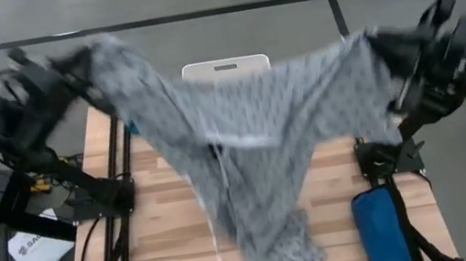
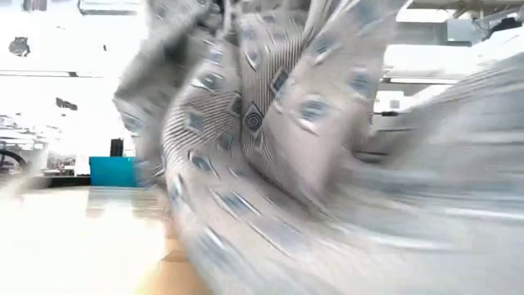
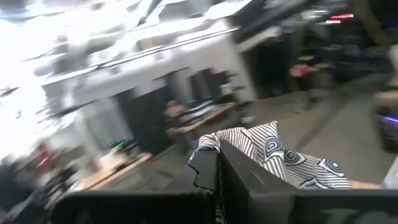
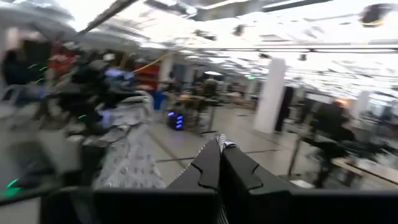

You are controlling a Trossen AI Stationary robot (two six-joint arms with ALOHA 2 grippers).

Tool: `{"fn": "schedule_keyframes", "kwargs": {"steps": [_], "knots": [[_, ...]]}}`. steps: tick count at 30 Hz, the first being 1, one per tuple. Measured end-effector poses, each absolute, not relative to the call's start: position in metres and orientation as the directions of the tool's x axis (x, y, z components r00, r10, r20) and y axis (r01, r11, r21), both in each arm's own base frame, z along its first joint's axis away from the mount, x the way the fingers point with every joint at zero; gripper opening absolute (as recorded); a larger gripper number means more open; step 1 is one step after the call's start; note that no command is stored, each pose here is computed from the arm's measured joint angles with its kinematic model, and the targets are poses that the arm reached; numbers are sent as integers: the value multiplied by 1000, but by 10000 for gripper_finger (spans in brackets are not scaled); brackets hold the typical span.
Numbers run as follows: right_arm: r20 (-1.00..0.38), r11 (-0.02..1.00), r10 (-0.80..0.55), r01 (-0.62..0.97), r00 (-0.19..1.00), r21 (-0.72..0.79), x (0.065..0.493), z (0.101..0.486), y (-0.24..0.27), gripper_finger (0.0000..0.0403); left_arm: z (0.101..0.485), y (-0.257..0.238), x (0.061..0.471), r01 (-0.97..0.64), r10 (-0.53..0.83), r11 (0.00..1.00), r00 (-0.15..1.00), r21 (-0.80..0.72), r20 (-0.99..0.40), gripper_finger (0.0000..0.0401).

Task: Pick & place medical supplies in basket/bin
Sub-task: Put the gray patient gown into the white bin

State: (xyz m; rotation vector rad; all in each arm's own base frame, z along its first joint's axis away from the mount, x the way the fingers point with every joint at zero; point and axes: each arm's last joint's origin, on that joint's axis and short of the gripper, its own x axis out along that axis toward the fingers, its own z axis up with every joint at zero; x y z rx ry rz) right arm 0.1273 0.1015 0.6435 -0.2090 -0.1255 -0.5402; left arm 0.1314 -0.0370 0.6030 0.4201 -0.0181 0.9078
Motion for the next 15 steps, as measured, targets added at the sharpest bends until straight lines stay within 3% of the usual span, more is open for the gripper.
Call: {"fn": "schedule_keyframes", "kwargs": {"steps": [2, 5, 8, 11, 15], "knots": [[190, 824, -526, 552, 829, -129, 118, 651, 87, 0, 611, -21, 113, -813, 798, 503, 567, 295, 202, 0], [199, 832, -519, 545, 831, -104, 110, 654, 81, 0, 615, -17, 100, -813, 791, 530, 577, 241, 206, 0], [199, 829, -501, 533, 842, -170, 113, 653, 89, 0, 611, -32, 111, -746, 719, 588, 659, 313, 221, 0], [246, 823, -500, 544, 830, -163, 118, 656, 94, 0, 615, -47, 132, -729, 676, 580, 679, 363, 285, 0], [277, 838, -488, 533, 828, -118, 113, 660, 92, 0, 631, -47, 119, -740, 636, 629, 666, 239, 389, 0]]}}
